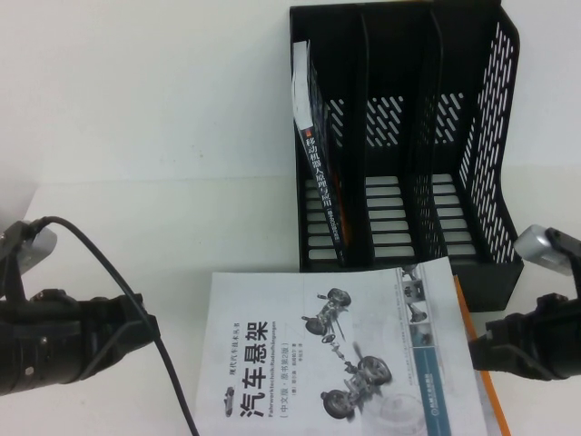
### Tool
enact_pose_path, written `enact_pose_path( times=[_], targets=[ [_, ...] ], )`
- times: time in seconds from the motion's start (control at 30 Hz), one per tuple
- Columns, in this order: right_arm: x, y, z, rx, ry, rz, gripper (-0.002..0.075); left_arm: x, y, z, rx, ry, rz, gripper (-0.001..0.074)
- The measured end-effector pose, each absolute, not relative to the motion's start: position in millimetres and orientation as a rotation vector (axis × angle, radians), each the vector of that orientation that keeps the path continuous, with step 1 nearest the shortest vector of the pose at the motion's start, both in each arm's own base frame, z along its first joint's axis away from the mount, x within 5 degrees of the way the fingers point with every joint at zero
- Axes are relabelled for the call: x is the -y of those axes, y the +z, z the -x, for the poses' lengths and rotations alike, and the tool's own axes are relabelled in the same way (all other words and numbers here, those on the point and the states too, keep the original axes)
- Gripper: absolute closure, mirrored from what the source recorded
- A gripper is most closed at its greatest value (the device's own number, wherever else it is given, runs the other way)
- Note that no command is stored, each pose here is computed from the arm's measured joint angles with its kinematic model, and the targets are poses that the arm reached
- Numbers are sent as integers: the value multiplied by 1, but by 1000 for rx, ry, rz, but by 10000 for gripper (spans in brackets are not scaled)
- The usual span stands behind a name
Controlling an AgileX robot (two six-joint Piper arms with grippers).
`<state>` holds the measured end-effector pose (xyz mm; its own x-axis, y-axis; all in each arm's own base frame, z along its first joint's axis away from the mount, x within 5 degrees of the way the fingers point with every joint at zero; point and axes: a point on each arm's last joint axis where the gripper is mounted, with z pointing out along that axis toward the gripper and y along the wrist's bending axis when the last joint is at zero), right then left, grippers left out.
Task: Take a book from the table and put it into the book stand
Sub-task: Push book with right arm
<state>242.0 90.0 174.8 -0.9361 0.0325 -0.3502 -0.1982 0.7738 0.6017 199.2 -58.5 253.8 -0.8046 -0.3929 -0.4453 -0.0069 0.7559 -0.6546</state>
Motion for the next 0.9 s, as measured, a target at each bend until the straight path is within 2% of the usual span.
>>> enact_pose_path(
  times=[0.3,0.5,0.77,0.9],
  targets=[
    [-117,171,-250,-2634,1006,197,726,55,255,-203,-2339,-839,316,737],
    [-120,175,-254,-2668,958,211,726,51,254,-203,-2338,-828,332,737],
    [-117,175,-254,-2722,861,250,726,20,251,-201,-2456,-835,366,735],
    [-117,175,-255,-2718,857,256,726,6,246,-204,-2498,-917,386,686]
  ],
)
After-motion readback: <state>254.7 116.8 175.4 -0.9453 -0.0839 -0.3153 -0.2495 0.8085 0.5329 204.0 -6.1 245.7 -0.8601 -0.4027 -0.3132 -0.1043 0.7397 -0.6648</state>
